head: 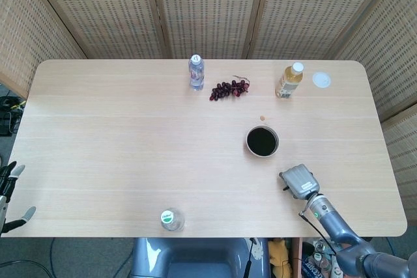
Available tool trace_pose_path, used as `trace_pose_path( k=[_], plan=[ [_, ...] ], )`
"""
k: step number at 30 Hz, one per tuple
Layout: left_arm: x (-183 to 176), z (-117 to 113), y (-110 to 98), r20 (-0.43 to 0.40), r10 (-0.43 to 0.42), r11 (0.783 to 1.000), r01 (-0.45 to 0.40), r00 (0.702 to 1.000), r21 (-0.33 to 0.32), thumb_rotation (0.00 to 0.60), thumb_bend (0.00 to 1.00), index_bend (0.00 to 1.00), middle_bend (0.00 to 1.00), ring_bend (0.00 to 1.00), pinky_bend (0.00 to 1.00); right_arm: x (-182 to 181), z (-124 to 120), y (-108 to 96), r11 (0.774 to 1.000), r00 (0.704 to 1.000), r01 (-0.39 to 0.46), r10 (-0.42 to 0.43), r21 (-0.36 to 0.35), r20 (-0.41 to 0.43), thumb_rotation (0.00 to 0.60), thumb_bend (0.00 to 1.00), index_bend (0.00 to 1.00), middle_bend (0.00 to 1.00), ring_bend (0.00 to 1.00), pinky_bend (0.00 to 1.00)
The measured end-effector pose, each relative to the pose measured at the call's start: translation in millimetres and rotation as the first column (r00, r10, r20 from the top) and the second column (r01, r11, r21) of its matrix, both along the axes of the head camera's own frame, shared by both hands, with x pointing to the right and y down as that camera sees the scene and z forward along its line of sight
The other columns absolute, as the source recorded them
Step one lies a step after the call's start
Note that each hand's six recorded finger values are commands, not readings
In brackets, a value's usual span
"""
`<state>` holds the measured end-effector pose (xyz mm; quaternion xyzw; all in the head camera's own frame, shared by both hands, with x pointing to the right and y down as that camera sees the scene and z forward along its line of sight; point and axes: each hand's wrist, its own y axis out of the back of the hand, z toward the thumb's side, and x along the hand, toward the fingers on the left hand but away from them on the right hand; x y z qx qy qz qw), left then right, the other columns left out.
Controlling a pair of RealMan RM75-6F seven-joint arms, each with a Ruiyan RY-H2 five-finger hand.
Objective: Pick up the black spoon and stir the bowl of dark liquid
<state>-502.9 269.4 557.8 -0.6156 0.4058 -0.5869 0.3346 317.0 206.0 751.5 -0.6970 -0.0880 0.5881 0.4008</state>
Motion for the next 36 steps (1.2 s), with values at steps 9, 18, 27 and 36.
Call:
trace_pose_path(
  k=[9,18,27,36],
  plan=[
    [-2,1,1,0.002,-0.007,1.0,0.007,1.0,-0.003,0.6,0.26,0.0,0.0,0.0,0.0,-2,5,0,1.0,1.0,-0.002,0.002,-0.011,-0.006,0.6,0.49,0.58,0.92,0.92,1.0],
    [-3,0,1,0.003,-0.008,1.0,0.008,1.0,-0.001,0.6,0.26,0.0,0.0,0.0,0.0,0,8,2,1.0,1.0,-0.018,0.018,-0.022,-0.008,0.6,0.6,0.63,0.93,0.92,1.0],
    [-3,0,2,0.001,-0.009,1.0,0.009,1.0,0.004,0.6,0.26,0.0,0.0,0.0,0.0,2,4,1,0.997,0.997,-0.077,0.077,-0.033,0.026,0.6,0.73,0.69,0.94,0.93,1.0],
    [-2,0,2,-0.001,-0.008,1.0,0.008,1.0,0.005,0.6,0.25,0.0,0.0,0.0,0.0,-1,-8,-8,0.984,0.98,-0.168,0.173,-0.056,0.102,0.6,0.76,0.72,0.95,0.94,1.0]
  ],
)
